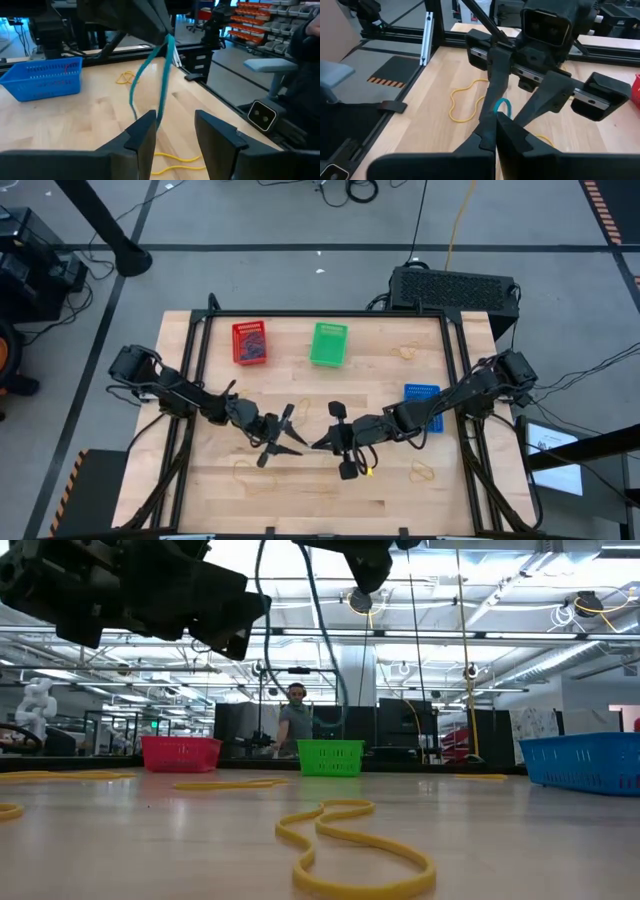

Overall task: Sort rubber bands into baskets
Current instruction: Put the blue rubber band into the red bin

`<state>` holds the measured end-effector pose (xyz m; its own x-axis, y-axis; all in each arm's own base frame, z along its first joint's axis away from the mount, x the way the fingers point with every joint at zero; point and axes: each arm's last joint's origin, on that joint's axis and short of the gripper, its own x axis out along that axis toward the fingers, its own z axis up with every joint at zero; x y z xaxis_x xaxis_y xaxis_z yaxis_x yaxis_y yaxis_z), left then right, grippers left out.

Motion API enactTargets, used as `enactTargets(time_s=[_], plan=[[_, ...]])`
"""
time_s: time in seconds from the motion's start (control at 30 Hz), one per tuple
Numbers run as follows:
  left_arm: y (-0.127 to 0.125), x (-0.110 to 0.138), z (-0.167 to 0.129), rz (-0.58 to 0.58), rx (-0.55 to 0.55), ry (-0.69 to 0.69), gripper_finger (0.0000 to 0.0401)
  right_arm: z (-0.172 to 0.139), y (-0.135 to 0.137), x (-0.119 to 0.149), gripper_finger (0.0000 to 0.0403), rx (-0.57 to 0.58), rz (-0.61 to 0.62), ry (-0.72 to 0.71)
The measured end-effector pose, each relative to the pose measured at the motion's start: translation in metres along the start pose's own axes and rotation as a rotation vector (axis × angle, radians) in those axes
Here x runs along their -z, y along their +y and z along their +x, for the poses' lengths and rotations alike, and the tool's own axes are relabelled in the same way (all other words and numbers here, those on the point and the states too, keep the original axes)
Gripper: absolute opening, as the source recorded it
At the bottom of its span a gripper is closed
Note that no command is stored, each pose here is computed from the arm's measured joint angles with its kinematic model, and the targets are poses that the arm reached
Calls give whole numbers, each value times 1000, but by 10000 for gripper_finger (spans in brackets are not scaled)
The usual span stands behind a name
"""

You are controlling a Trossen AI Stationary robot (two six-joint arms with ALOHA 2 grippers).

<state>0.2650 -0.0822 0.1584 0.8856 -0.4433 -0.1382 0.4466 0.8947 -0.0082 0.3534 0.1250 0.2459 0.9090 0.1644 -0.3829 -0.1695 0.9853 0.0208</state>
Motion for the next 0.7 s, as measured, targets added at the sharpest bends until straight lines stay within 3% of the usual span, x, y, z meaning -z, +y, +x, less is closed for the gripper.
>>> enactTargets(time_s=[0.5, 0.7], plan=[[3, -3, 0, -5, -82, -29, 142, 0, -2, 0, 0, 5, 2, 0], [3, -4, 0, -5, -85, -34, 112, 1, -7, -1, 0, 17, 8, 0]])
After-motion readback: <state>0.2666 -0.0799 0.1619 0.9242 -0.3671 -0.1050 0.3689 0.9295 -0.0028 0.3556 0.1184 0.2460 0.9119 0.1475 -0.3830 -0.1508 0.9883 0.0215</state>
